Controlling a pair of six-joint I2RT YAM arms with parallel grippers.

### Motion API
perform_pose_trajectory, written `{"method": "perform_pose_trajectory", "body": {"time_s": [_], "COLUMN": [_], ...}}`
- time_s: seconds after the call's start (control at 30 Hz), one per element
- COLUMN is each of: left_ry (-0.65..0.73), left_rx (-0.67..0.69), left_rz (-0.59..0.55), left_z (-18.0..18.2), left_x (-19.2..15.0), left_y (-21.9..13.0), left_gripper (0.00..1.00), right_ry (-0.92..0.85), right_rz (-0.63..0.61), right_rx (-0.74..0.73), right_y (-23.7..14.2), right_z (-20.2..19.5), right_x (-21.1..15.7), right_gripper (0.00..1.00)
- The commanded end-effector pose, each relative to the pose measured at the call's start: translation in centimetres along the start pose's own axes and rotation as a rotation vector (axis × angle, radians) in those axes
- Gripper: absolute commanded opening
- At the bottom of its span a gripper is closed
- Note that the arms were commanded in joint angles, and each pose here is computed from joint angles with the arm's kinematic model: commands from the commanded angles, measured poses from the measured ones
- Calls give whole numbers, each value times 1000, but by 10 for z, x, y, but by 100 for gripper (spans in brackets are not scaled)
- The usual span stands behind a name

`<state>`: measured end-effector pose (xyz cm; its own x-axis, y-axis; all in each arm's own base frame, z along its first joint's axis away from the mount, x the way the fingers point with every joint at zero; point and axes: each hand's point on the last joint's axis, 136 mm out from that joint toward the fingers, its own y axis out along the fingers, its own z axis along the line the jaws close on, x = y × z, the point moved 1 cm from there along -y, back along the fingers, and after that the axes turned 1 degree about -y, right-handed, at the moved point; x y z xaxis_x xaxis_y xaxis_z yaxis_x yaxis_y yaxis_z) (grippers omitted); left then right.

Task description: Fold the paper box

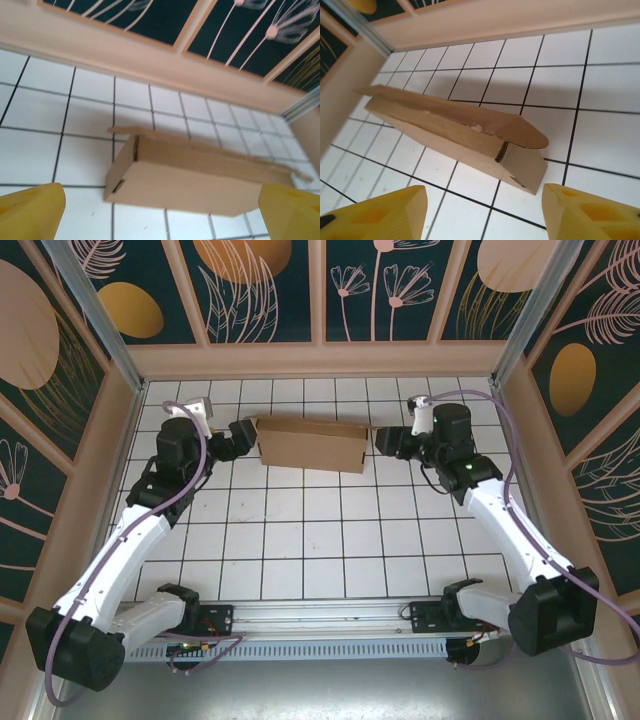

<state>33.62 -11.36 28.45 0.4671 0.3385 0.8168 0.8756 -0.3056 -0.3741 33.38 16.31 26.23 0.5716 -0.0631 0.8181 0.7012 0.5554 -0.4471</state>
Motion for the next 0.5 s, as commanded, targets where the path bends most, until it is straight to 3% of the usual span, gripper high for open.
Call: {"method": "perform_pose_trajectory", "body": {"time_s": [0.0, 0.07, 0.17, 0.27, 0.37, 0.47], "left_ry": [101, 80, 104, 60, 143, 254], "left_rx": [20, 43, 47, 122, 104, 47], "left_rz": [27, -4, -59, -112, -157, -150], "left_z": [5, 9, 12, 25, 20, 8], "left_x": [-5, -1, 2, 11, 20, 21], "left_y": [-6, -5, -5, -5, 0, 8], "left_gripper": [99, 98, 98, 95, 98, 99], "right_ry": [-113, -130, -130, -68, -134, -195], "right_rz": [-110, -95, -118, -158, -162, -153], "right_rx": [0, 68, 138, 161, 247, 234], "right_y": [-9, -7, -6, -4, -5, 0], "right_z": [16, 29, 40, 38, 51, 49], "right_x": [27, 23, 17, 10, 5, 1], "right_gripper": [64, 60, 47, 43, 48, 50]}}
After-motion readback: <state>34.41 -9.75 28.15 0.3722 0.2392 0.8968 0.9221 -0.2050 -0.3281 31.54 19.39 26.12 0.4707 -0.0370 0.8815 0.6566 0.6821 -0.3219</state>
